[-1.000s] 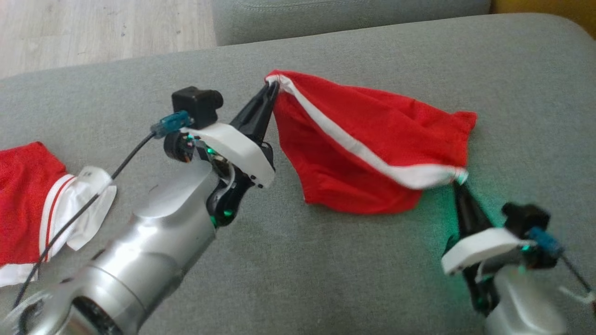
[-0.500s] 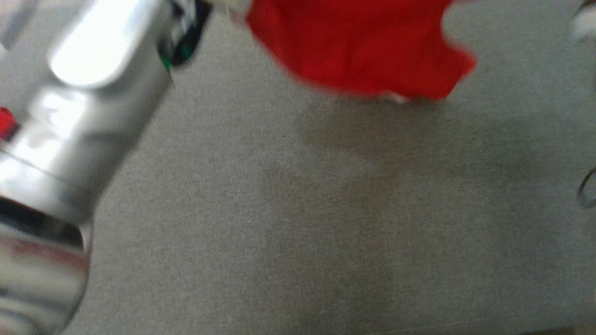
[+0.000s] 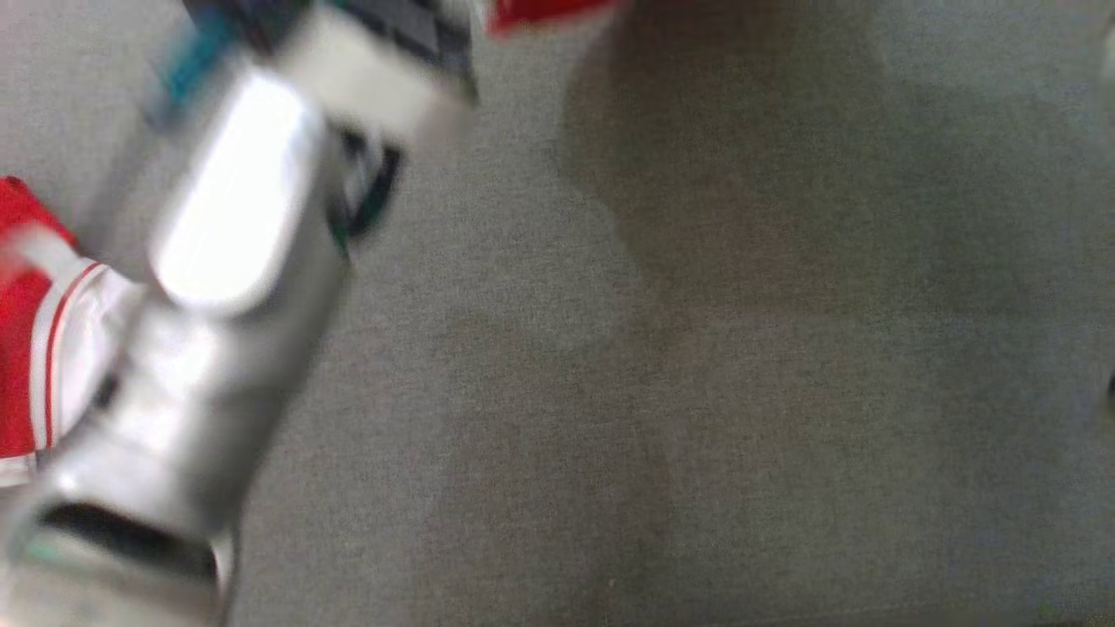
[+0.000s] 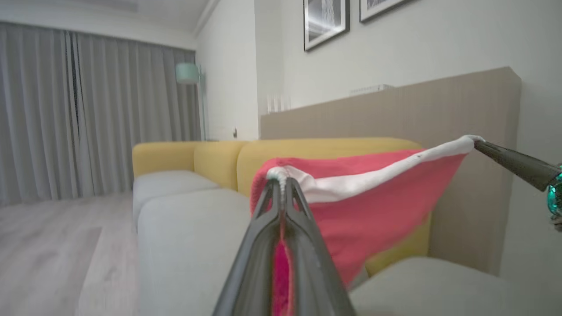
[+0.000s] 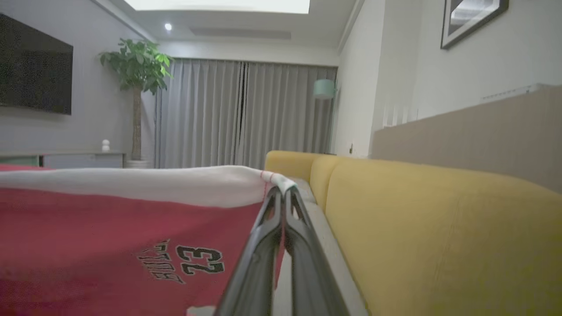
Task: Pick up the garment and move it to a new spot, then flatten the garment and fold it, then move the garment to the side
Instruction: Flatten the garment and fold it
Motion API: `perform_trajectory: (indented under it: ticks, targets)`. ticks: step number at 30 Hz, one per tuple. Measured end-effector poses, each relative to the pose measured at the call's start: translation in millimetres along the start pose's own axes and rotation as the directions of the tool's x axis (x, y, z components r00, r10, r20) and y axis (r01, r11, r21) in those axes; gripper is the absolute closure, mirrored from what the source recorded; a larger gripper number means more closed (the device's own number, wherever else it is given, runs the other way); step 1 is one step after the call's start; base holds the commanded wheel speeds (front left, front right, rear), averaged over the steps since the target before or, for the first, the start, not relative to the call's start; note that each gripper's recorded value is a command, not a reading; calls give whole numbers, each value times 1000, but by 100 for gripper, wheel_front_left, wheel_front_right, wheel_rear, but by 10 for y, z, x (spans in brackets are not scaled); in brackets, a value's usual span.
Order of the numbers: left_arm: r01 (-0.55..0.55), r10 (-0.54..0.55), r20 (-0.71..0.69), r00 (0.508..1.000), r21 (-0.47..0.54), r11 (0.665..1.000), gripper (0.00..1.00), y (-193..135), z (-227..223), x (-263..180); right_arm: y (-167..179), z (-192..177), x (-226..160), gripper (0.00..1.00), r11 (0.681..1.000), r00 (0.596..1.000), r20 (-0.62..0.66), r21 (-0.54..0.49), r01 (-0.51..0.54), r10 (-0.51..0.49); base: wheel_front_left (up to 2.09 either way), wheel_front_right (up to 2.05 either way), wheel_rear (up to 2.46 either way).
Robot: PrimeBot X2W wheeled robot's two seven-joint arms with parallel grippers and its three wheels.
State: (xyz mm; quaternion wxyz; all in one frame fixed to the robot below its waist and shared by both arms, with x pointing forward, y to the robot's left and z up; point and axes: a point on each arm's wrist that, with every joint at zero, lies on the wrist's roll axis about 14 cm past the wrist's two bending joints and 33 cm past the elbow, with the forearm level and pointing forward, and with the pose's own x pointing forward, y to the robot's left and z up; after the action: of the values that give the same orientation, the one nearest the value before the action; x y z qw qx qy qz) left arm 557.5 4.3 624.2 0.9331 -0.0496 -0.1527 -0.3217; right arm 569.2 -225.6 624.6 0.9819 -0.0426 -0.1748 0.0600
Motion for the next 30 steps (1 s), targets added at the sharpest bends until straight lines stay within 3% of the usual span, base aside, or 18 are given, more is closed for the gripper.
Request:
perform_trajectory:
  ticks: [5,6,7,9,14,21,25,30]
  targets:
    - [17,-40,-170,985,-136,991,100,-566,-642,-678,39,-674,-883,100,997,973,-230,65,39,-23,0,0,0]
    - [17,-40,-170,985,-136,991,100,-566,-642,-678,39,-674,-883,100,997,973,-230,65,39,-23,0,0,0]
    - [37,-81,-226,971,-191,981,100,-867,-809,-953,39,-819,-1237,100,995,954,-298,81,65,-38,0,0,0]
    - [56,-122,-274,954,-237,970,100,-1144,-931,-1211,37,-889,-1540,100,993,937,-347,87,85,-49,0,0,0]
    - [44,-162,-352,922,-321,946,100,-1516,-1093,-1665,-37,-819,-1993,100,989,914,-397,77,123,-83,0,0,0]
    - [109,-271,-411,871,-377,920,100,-2043,-1177,-2111,-379,-479,-2706,100,969,864,-450,-8,248,-224,0,0,0]
    - [73,-260,-393,882,-431,899,100,-2066,-1138,-2083,-416,-418,-2861,100,961,835,-488,-28,276,-254,0,0,0]
    - [-9,-194,-371,908,-481,877,100,-1935,-1123,-1924,-399,-417,-2476,100,965,859,-452,-18,261,-240,0,0,0]
